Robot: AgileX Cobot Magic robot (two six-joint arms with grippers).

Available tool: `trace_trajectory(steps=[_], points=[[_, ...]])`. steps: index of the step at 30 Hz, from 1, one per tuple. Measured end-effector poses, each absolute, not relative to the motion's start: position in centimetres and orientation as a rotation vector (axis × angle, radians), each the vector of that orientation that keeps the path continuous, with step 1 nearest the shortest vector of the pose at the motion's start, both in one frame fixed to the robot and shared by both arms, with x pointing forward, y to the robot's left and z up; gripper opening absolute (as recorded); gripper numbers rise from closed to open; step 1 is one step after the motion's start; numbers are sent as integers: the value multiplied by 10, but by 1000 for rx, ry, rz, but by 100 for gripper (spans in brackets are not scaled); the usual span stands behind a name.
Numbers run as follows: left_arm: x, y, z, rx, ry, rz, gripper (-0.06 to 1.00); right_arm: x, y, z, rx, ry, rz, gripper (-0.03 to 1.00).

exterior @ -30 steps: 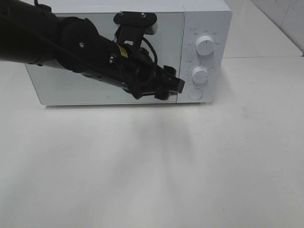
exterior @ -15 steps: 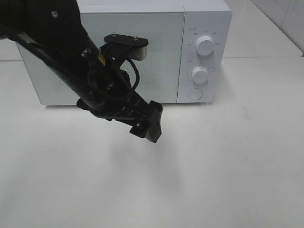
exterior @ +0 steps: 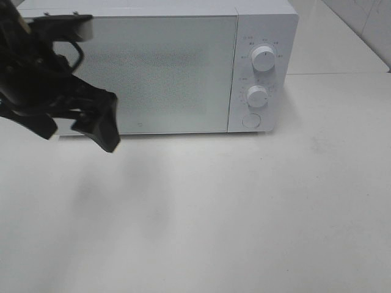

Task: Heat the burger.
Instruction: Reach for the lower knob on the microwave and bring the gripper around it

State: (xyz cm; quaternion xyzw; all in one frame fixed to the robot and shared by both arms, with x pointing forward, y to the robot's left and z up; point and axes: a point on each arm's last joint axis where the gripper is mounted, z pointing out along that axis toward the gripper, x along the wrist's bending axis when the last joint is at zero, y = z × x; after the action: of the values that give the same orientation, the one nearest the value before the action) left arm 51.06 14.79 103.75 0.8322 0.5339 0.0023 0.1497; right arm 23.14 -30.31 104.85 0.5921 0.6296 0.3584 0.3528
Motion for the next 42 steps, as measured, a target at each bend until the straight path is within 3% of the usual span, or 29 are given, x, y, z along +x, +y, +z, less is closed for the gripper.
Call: trace_trajectory(steps=[7,9,15,32,42], points=[[514,207,1061,2268,1723,48,97,231,-303,1048,1532,1629,927,75],[509,241,1074,2179,1807,99,97,231,-303,1048,1532,1629,927,75],[483,277,1077,2061,1932,141,97,231,-303,1048,1532,1629,927,75],[395,291,1054,2026,1970,203,97,231,-303,1048,1532,1629,927,75],[346,291,1039,1922,1882,375,97,231,-303,1048,1532,1629,927,75]])
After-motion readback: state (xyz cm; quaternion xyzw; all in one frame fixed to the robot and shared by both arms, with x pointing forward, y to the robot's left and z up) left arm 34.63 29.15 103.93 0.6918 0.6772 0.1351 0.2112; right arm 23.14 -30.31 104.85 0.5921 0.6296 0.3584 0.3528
